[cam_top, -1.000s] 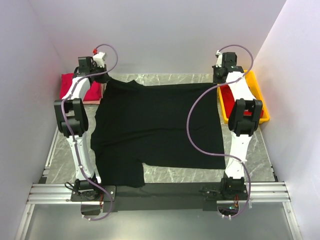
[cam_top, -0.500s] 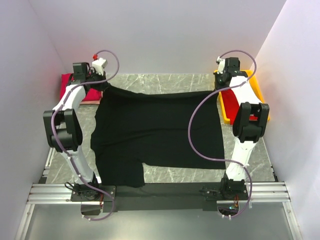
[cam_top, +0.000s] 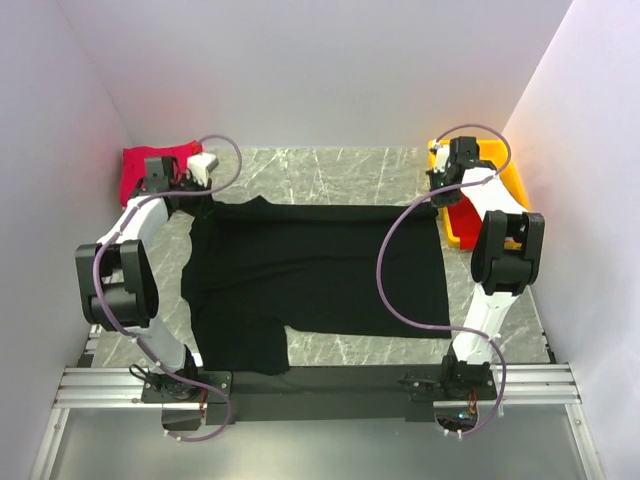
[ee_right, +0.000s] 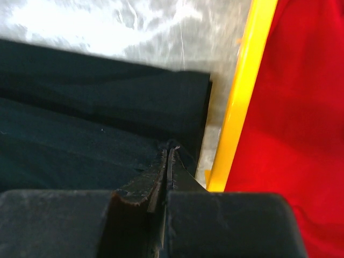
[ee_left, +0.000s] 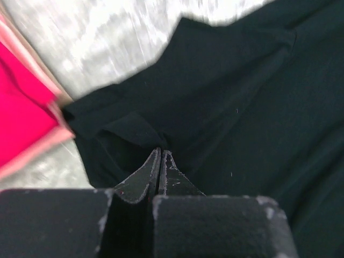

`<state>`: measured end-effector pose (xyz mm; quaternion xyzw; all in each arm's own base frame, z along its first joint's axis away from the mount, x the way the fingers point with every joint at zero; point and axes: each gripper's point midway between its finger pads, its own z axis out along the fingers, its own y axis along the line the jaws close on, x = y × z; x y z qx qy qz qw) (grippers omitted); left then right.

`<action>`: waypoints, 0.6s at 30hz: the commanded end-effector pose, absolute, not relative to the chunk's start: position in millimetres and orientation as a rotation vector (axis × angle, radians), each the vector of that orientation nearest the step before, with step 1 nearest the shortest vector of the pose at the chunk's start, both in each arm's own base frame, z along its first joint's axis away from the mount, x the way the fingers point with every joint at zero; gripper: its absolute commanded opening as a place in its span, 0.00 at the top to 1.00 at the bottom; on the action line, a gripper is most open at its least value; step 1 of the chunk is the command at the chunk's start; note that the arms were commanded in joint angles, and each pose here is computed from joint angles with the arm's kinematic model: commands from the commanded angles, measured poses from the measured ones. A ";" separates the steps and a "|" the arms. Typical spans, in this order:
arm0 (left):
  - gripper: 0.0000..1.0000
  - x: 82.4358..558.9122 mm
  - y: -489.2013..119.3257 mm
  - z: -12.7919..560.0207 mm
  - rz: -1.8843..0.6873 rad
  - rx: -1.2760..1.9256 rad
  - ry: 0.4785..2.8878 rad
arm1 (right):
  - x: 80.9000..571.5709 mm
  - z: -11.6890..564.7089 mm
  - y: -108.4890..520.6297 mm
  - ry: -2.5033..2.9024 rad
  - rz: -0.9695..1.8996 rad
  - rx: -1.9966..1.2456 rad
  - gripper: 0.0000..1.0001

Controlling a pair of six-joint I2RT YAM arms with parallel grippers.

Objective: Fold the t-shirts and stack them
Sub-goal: Fold the tshirt

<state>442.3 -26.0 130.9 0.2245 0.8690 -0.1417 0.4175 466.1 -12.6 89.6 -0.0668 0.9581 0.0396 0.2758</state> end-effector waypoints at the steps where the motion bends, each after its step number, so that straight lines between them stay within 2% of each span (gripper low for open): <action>1: 1.00 430.8 -20.4 113.4 -0.317 0.601 2.215 | 464.0 88.8 -22.3 2.577 0.054 -0.182 1.00; 4: 1.00 423.6 -21.3 89.1 -0.324 0.605 2.285 | 459.8 62.5 -23.1 2.662 0.058 -0.169 1.00; 9: 1.00 413.8 -19.6 54.4 -0.327 0.612 2.392 | 460.7 54.8 -21.2 2.704 0.076 -0.176 1.00; 18: 1.00 405.7 -14.3 31.3 -0.307 0.619 2.485 | 455.5 44.7 -22.0 2.746 0.042 -0.213 1.00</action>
